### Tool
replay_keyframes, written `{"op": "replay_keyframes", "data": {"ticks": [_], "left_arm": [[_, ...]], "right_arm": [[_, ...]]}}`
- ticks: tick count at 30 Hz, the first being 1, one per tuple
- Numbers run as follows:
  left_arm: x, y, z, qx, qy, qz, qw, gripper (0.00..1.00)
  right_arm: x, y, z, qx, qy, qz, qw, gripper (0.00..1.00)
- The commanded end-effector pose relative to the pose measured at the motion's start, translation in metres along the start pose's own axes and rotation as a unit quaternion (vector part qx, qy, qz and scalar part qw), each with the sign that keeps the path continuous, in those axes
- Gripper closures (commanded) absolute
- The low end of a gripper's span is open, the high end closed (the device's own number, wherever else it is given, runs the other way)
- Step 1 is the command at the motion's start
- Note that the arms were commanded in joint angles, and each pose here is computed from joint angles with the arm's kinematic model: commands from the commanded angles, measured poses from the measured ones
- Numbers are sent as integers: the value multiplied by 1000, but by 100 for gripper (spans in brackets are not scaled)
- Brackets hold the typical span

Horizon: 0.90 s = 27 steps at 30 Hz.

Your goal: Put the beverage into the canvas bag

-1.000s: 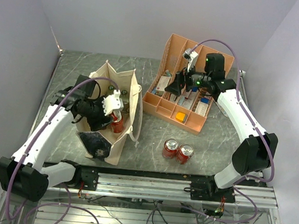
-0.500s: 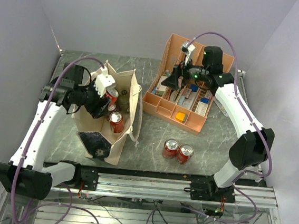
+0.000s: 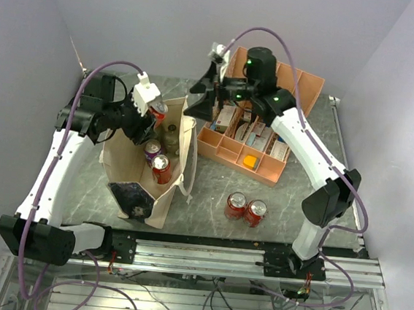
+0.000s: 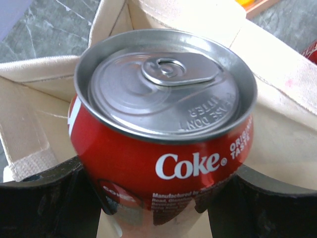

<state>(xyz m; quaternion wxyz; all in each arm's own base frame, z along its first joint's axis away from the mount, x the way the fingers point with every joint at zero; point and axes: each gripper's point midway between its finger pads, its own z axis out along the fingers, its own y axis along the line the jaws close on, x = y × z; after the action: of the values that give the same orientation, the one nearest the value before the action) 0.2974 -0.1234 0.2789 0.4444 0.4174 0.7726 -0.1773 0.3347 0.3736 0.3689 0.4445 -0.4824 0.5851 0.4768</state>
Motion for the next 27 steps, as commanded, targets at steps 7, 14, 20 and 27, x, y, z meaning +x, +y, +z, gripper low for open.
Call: {"op": "replay_keyframes", "data": {"ticks": [7,14,20,27], "left_arm": [[-64,2,-6,13,-123,31,992,93],[-66,-10,-6,33,-131,48,990,93],[-58,-27,-2,57,-119,63,989,93],[-54,-31,0,66,-114,61,989,93]], "right_arm": [[-18,30,49,-62,-36,3,997,1],[-19,30,67,-63,-41,23,997,0],[-20,41,73,-86,-43,21,995,5],[-20,49,77,-99,-43,10,994,6]]}}
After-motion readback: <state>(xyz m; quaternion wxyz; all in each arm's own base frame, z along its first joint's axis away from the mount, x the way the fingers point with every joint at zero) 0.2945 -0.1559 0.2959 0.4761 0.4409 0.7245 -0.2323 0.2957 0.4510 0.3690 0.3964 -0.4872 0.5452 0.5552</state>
